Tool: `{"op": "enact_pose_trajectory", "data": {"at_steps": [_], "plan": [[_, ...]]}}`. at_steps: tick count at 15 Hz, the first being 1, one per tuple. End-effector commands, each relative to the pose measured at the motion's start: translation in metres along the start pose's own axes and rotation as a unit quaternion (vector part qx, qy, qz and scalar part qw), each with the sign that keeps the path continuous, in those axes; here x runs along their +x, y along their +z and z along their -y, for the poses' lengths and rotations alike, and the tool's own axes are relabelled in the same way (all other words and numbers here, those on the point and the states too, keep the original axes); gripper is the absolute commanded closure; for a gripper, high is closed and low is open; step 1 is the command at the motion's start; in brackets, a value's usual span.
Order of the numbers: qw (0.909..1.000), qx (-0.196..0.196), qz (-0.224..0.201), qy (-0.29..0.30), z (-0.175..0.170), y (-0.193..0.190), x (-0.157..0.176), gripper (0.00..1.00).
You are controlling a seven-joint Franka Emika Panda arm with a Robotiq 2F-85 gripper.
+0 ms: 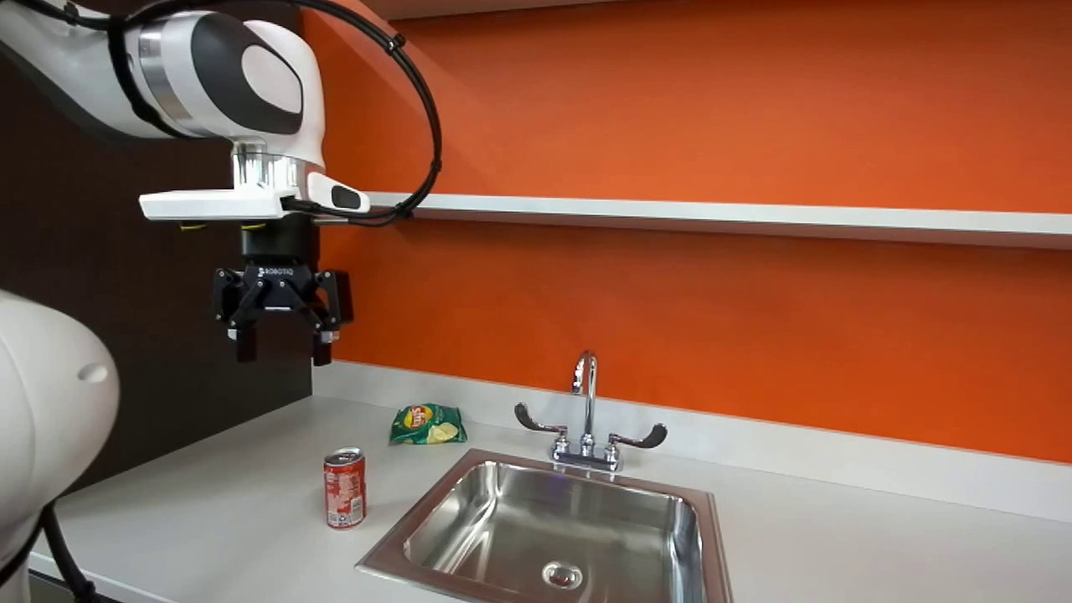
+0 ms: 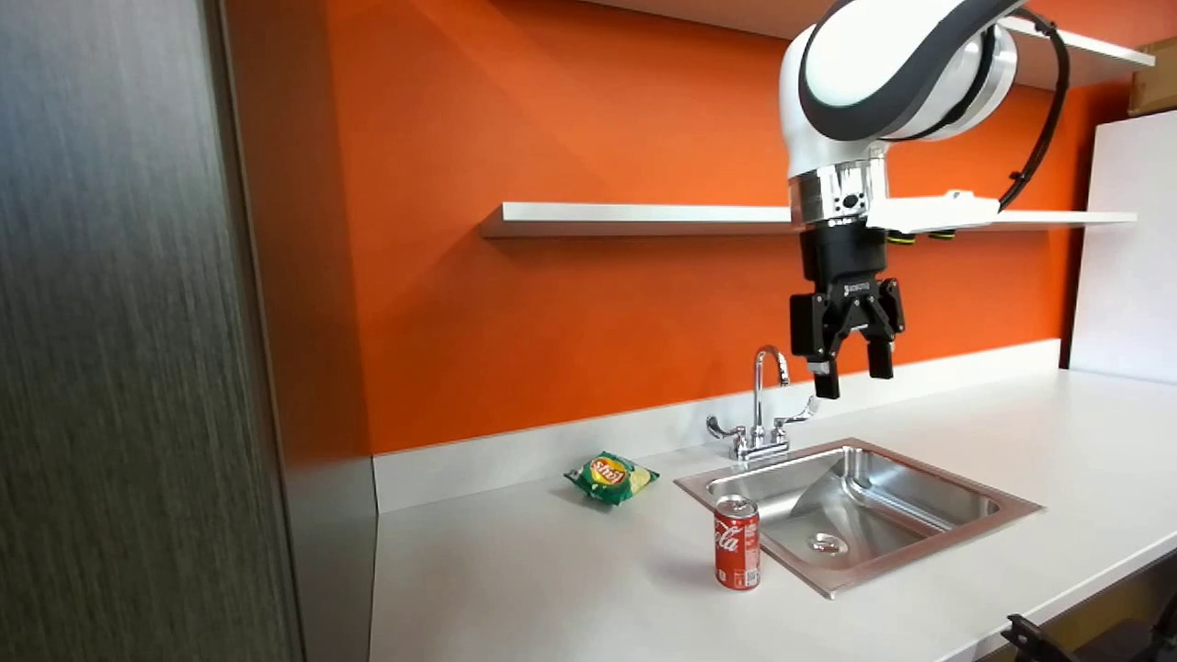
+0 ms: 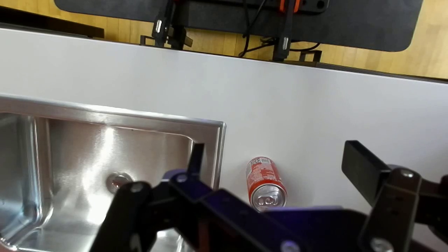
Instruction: Put the can on the shelf
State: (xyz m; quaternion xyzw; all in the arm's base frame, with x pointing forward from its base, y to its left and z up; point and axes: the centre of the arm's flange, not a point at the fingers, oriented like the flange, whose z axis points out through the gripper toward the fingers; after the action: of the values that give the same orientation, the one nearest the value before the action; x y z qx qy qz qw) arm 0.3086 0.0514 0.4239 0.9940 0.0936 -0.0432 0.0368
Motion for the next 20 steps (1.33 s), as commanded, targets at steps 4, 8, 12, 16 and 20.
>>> {"op": "enact_pose_trajectory", "data": {"at_steps": [4,8,12,16,20], "plan": [[1.0,0.006,-0.004,-0.002,0.004,0.014,0.012,0.0],[1.0,0.006,-0.004,-0.007,0.012,0.029,0.02,0.0],[0.9999,0.009,0.004,-0.012,0.018,0.047,0.025,0.0],[0.9998,0.016,0.008,-0.008,0.019,0.068,0.032,0.0],[0.9994,0.027,0.019,-0.006,0.02,0.095,0.044,0.0]]}}
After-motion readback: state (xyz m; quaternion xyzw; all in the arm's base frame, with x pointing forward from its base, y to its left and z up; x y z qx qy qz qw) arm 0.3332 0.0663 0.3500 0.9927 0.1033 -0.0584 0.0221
